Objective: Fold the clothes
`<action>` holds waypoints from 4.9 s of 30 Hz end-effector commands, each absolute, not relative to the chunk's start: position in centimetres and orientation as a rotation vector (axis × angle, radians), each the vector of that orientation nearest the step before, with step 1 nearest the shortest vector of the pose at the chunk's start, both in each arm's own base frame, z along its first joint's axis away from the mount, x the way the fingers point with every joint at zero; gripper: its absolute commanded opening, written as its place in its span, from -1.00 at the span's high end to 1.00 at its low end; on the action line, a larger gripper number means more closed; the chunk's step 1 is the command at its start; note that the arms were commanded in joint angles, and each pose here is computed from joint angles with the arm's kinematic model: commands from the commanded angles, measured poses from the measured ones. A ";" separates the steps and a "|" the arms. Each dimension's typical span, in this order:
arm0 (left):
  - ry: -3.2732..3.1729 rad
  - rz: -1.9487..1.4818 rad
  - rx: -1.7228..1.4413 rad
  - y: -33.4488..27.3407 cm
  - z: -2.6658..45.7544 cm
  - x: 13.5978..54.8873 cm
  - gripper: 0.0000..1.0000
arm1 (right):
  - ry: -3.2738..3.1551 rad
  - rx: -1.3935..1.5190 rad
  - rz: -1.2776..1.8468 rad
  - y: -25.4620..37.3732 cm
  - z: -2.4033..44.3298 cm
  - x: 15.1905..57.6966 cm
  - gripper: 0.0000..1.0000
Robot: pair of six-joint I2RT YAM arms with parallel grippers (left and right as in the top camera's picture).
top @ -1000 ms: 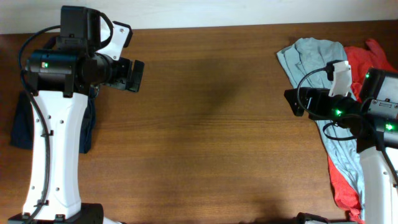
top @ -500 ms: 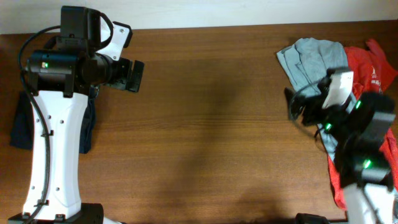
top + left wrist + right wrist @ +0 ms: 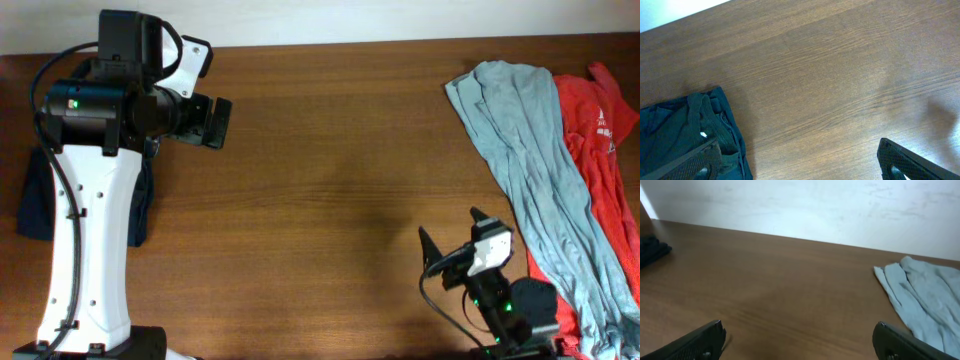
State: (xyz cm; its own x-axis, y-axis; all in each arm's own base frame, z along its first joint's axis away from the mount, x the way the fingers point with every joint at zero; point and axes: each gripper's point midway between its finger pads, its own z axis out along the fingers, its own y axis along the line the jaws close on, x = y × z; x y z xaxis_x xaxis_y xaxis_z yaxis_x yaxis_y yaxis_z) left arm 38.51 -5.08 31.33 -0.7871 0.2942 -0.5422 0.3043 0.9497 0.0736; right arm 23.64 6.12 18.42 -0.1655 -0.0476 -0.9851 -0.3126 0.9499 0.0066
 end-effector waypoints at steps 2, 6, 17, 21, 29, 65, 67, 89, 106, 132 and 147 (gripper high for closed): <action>2.533 -0.029 0.410 -5.1 31.2 38.5 -0.99 | 1.725 -0.232 0.184 5.2 16.6 23.1 -0.97; 2.533 -0.029 0.410 -5.1 31.2 38.5 -0.99 | 1.729 -0.228 0.181 5.2 15.0 23.3 -0.97; 2.533 -0.029 0.410 -5.1 31.2 38.5 -0.99 | 1.722 -0.228 0.181 5.2 15.1 23.3 -0.97; 2.533 -0.029 0.410 -5.1 31.2 38.5 -0.99 | 1.722 -0.228 0.181 5.2 15.1 23.3 -0.97; 2.533 -0.029 0.410 -5.1 31.2 38.5 -0.99 | 1.722 -0.228 0.181 5.2 15.1 23.3 -0.97; 1.925 0.086 0.420 -3.1 22.3 26.0 -0.99 | 1.722 -0.228 0.181 5.2 15.1 23.3 -0.97; 1.875 0.082 0.409 -2.9 20.4 24.4 -0.99 | 1.722 -0.228 0.181 5.2 15.1 23.3 -0.97; 1.632 0.023 0.308 -3.2 15.9 24.2 -0.99 | 1.722 -0.228 0.181 5.2 15.1 23.3 -0.97; 1.632 0.023 0.308 -3.2 15.9 24.2 -0.99 | 1.722 -0.228 0.181 5.2 15.1 23.3 -0.97; 1.632 0.023 0.308 -3.2 15.9 24.2 -0.99 | 1.722 -0.228 0.181 5.2 15.1 23.3 -0.97; 1.632 0.023 0.308 -3.2 15.9 24.2 -0.99 | 1.722 -0.228 0.181 5.2 15.1 23.3 -0.97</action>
